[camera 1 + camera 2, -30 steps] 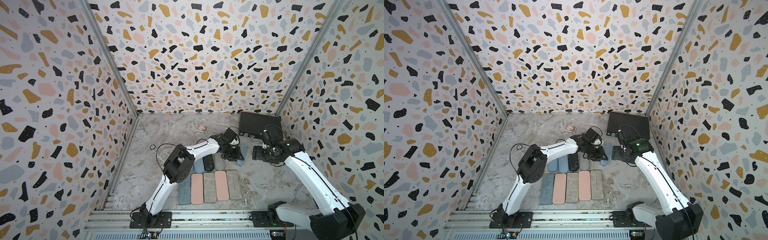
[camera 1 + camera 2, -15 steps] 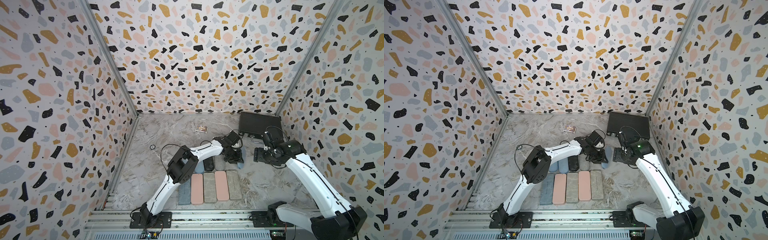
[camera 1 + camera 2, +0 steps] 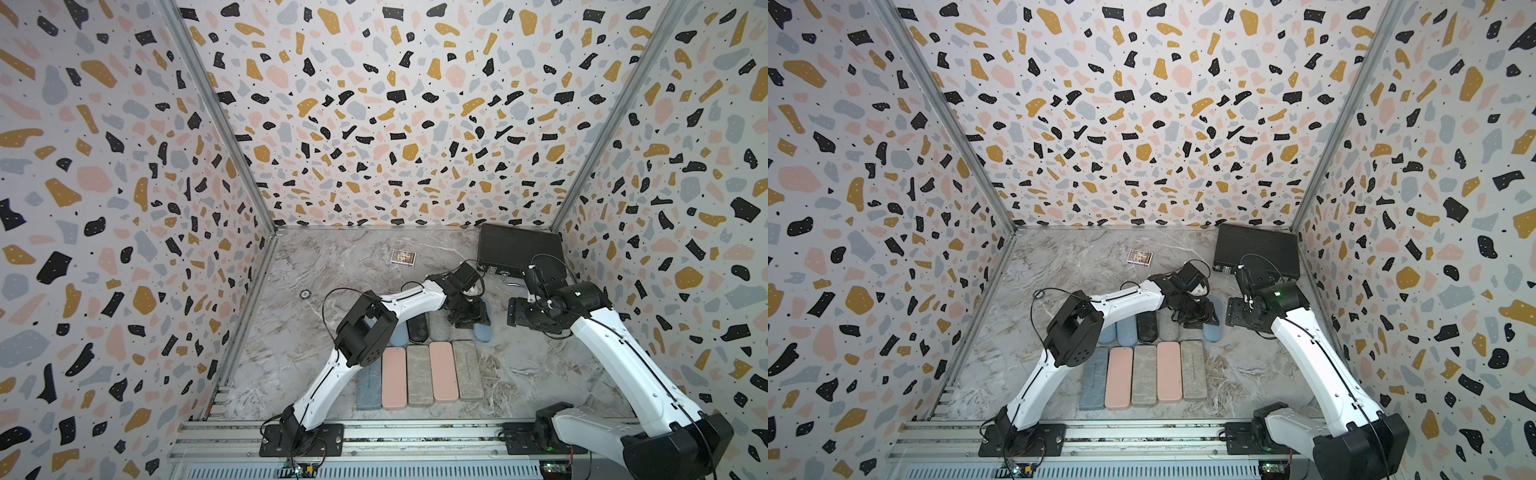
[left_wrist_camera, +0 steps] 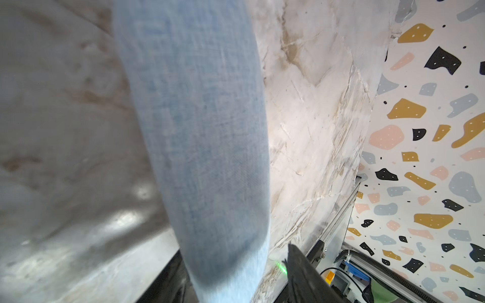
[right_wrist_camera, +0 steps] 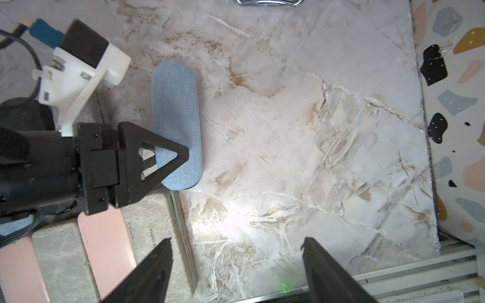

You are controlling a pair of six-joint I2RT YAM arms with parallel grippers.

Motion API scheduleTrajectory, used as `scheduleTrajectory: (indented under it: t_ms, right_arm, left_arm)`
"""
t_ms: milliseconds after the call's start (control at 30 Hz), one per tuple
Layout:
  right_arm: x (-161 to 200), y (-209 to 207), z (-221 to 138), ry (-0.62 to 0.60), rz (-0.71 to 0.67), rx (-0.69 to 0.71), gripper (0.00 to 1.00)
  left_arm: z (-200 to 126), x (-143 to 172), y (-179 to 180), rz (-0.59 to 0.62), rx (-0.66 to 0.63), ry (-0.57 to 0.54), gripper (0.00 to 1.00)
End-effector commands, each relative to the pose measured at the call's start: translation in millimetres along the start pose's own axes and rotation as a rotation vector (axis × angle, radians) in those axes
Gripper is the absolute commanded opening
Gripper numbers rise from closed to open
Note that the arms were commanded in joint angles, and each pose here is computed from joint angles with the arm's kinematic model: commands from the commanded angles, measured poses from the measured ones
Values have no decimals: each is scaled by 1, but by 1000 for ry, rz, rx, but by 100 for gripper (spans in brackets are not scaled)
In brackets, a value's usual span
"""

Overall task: Close the glasses case
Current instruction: Place the glasses case at the center of the board.

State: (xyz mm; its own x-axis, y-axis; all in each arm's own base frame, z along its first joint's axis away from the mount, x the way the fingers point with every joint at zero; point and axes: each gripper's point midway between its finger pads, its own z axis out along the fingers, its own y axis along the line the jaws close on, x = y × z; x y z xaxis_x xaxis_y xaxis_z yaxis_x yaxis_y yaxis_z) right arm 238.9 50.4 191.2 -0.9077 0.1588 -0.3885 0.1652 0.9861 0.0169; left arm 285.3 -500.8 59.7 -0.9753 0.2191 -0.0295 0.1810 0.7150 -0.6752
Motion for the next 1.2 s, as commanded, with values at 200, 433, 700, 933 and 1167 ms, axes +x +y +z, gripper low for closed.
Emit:
scheduleTrajectory:
  t_ms: [200, 433, 700, 933, 1167]
  right_arm:
    - [2, 11, 13, 64, -6, -28, 80]
    - [-5, 28, 25, 92, -41, -79, 81]
    - [-8, 43, 88, 223, -145, -29, 80]
    - [-21, 60, 114, 245, -157, -49, 80]
    - [-19, 70, 134, 279, -148, -74, 80]
  left_arm:
    - [-32, -7, -11, 75, -45, -53, 63]
    - [-119, -33, 7, 86, -158, -212, 64]
    - [-240, -36, 35, 56, -199, -395, 69]
    - [-300, -14, 116, -108, -245, -480, 70]
    - [-321, 19, 196, -292, -275, -505, 70]
